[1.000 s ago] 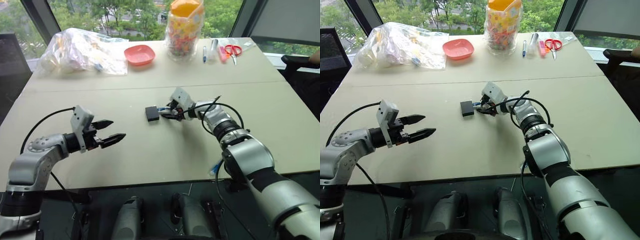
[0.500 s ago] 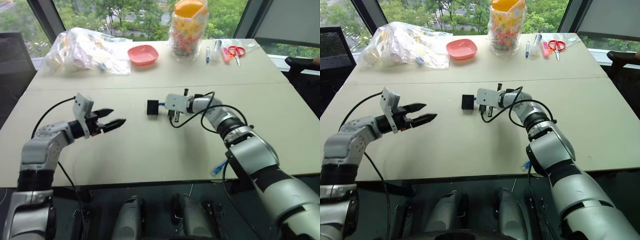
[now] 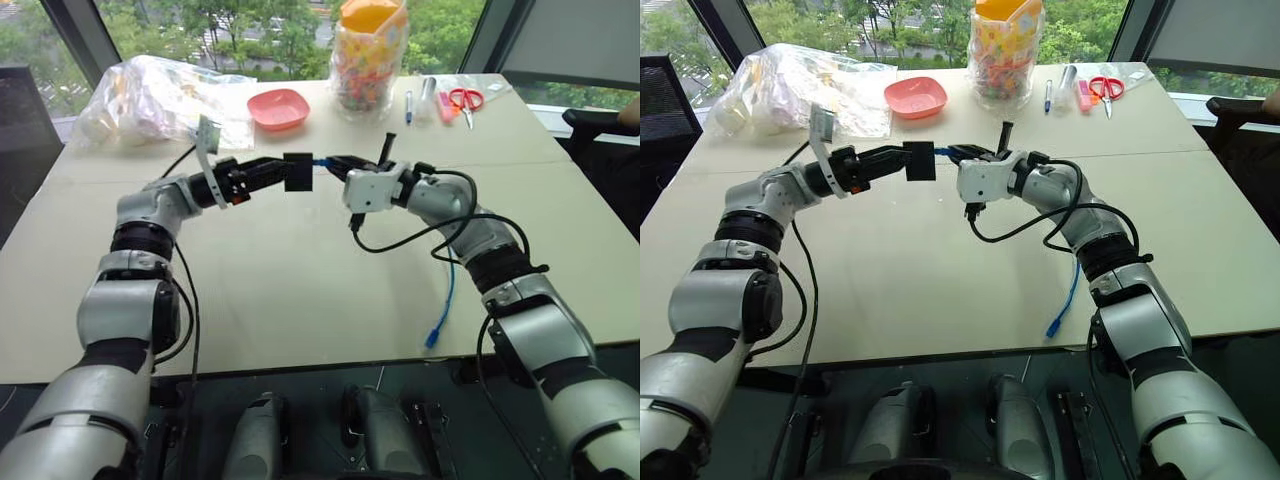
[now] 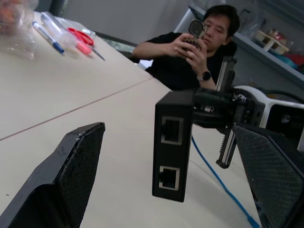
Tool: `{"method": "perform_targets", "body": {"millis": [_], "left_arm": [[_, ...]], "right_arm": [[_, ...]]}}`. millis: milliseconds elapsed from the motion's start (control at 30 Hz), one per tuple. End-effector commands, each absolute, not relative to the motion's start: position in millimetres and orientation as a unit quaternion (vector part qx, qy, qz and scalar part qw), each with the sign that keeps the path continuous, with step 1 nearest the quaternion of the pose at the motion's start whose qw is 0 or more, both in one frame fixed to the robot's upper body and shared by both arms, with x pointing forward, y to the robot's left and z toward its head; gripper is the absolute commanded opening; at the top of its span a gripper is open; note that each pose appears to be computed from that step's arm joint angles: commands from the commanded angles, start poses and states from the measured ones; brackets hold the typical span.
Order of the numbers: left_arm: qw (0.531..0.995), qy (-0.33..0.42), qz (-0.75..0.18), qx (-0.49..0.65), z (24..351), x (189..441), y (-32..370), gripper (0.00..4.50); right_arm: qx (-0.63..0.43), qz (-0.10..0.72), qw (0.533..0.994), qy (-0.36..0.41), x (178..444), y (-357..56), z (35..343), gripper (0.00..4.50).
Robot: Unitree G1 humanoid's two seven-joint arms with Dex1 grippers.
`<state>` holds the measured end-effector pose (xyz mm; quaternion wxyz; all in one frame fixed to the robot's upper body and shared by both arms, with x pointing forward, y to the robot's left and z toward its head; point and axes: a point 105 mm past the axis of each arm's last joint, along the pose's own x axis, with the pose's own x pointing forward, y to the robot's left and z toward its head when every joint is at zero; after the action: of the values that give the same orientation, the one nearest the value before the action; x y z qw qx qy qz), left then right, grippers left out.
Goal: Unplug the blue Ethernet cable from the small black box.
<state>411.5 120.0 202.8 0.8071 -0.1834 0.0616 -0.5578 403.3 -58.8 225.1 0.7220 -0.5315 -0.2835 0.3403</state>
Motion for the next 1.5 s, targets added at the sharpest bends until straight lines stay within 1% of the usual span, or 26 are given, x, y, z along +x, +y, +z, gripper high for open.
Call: {"method": "perform_targets", "body": {"millis": [33, 133, 233, 267, 333, 367, 400, 467, 533, 567, 633, 667, 700, 733, 767, 800, 867, 933, 1000, 1033, 1133, 1300, 1500], "left_arm": [[0.800, 0.042, -0.573, -0.169, 217.8, 413.1, 111.1, 4.50], [0.793, 0.033, -0.577, -0.194, 223.3, 413.8, 106.8, 3.67], [0.788, 0.029, -0.581, -0.200, 224.4, 412.7, 107.1, 2.42], [0.787, 0.029, -0.582, -0.202, 224.6, 412.4, 107.2, 2.07], [0.781, 0.032, -0.590, -0.201, 223.5, 409.9, 108.1, 1.15], [0.778, 0.034, -0.595, -0.199, 222.7, 408.4, 108.7, 0.76], [0.776, 0.035, -0.598, -0.197, 222.1, 407.4, 109.0, 0.50], [0.781, 0.036, -0.593, -0.192, 220.6, 408.5, 110.1, 0.51], [0.784, 0.037, -0.589, -0.194, 219.2, 408.9, 112.0, 0.51], [0.785, 0.038, -0.586, -0.195, 218.2, 409.2, 113.2, 0.51], [0.786, 0.036, -0.583, -0.201, 217.8, 409.3, 115.5, 0.51], [0.786, 0.035, -0.583, -0.203, 218.2, 409.2, 116.5, 0.51], [0.784, 0.033, -0.583, -0.212, 219.8, 408.7, 118.1, 0.51], [0.782, 0.030, -0.583, -0.219, 221.0, 408.3, 119.0, 0.51], [0.777, 0.022, -0.584, -0.233, 224.8, 408.0, 120.0, 0.51], [0.769, 0.012, -0.589, -0.248, 229.3, 406.9, 120.4, 0.51], [0.745, -0.006, -0.606, -0.278, 241.3, 402.2, 120.4, 0.51], [0.725, -0.013, -0.622, -0.295, 248.7, 397.5, 118.9, 0.51], [0.706, -0.012, -0.637, -0.309, 251.8, 392.7, 114.8, 0.51], [0.697, -0.008, -0.647, -0.310, 251.9, 389.3, 111.5, 0.51], [0.674, 0.003, -0.674, -0.303, 250.0, 378.4, 104.6, 0.51], [0.663, 0.009, -0.685, -0.301, 248.9, 369.4, 104.2, 0.51], [0.661, 0.011, -0.687, -0.302, 249.9, 365.5, 105.2, 0.51]], "right_arm": [[-0.526, 0.319, 0.725, -0.309, 398.1, -59.5, 242.6, 0.06], [-0.527, 0.320, 0.725, -0.308, 395.3, -58.7, 241.3, 0.00], [-0.528, 0.319, 0.725, -0.306, 394.5, -58.7, 240.9, 0.00], [-0.528, 0.319, 0.726, -0.305, 394.3, -58.7, 240.9, 0.00], [-0.529, 0.319, 0.725, -0.304, 394.1, -58.3, 240.5, 0.00], [-0.530, 0.319, 0.725, -0.304, 394.1, -57.9, 240.3, 0.00], [-0.530, 0.319, 0.725, -0.304, 394.2, -57.7, 240.1, 0.00], [-0.526, 0.329, 0.727, -0.294, 394.7, -57.2, 237.5, 0.00], [-0.521, 0.336, 0.735, -0.274, 394.7, -63.3, 233.6, 0.83], [-0.515, 0.327, 0.749, -0.257, 396.1, -73.1, 231.9, 1.12], [-0.469, 0.315, 0.796, -0.217, 393.5, -92.8, 225.2, 2.18], [-0.449, 0.315, 0.811, -0.205, 390.6, -96.9, 222.9, 2.59], [-0.391, 0.322, 0.840, -0.194, 384.1, -98.5, 220.2, 3.11], [-0.315, 0.330, 0.871, -0.184, 376.8, -97.6, 219.5, 3.11], [-0.189, 0.341, 0.905, -0.171, 368.6, -94.1, 222.8, 3.11], [-0.086, 0.364, 0.914, -0.158, 358.4, -87.4, 226.1, 3.11], [0.050, 0.422, 0.893, -0.147, 334.4, -67.4, 238.5, 3.11], [0.126, 0.464, 0.866, -0.134, 315.6, -52.2, 247.1, 3.11], [0.170, 0.487, 0.848, -0.124, 304.3, -42.8, 250.8, 3.11], [0.188, 0.485, 0.846, -0.121, 303.9, -41.2, 251.3, 3.11], [0.242, 0.451, 0.851, -0.113, 314.7, -44.0, 250.4, 3.11], [0.254, 0.443, 0.853, -0.103, 323.8, -44.0, 246.3, 3.11], [0.267, 0.448, 0.847, -0.104, 327.4, -42.6, 248.4, 3.11]]}}
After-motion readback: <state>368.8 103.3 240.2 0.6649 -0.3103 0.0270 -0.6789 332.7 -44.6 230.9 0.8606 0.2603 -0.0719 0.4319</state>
